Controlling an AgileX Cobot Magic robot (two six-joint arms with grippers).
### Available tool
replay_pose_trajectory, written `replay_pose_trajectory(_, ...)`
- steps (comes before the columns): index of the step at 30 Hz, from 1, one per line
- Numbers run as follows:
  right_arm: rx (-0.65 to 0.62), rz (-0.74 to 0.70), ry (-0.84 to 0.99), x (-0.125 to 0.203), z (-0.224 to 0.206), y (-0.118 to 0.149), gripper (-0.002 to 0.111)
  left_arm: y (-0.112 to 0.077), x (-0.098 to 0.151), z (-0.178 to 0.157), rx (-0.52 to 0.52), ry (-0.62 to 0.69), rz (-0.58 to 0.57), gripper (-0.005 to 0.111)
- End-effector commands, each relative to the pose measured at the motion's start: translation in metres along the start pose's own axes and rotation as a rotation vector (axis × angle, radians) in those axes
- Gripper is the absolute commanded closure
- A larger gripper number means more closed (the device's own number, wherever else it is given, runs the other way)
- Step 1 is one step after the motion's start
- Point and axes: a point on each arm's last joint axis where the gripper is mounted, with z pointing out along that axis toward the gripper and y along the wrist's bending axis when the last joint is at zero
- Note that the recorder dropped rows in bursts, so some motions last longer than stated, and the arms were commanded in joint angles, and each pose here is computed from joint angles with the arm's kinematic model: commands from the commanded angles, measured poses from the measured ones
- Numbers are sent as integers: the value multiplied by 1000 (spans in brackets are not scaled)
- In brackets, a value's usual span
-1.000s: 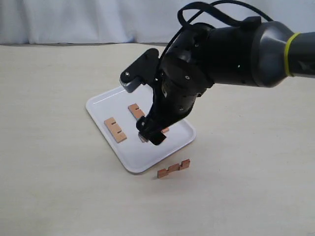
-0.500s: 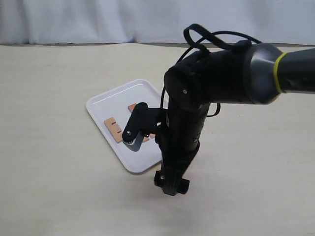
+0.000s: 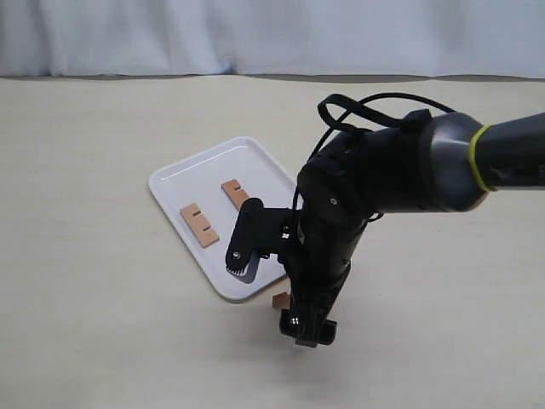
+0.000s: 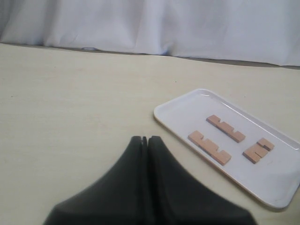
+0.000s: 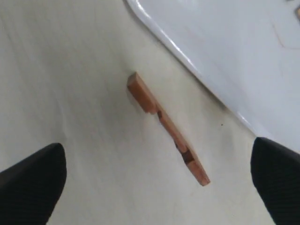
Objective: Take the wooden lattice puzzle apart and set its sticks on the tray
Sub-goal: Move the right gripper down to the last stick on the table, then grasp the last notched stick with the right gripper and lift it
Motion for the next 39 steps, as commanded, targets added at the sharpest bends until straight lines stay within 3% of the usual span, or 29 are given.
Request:
replay_pose_trajectory(1, 15, 23, -16, 0, 1, -1, 17, 0, 0, 0, 8, -6, 0, 107)
replay_pose_trajectory(7, 4, 46, -22, -1, 1, 0, 44, 0, 0, 0, 8, -6, 0, 107)
replay_pose_trajectory(19, -9, 28, 24, 1, 16, 0, 50, 0, 0, 0, 8, -6, 0, 107)
replay_pose_trajectory(22, 2, 18, 19, 0, 17, -1, 70, 0, 0, 0, 8, -6, 0, 107)
replay_pose_trajectory(25, 9, 14, 9, -1, 17, -1, 102, 0, 0, 0, 8, -6, 0, 107)
replay_pose_trajectory(32, 9, -7, 19, 3, 0, 0, 104, 0, 0, 0, 8, -6, 0, 107)
replay_pose_trajectory(39, 92, 10, -112, 5, -49, -3, 104, 0, 0, 0, 8, -6, 0, 107)
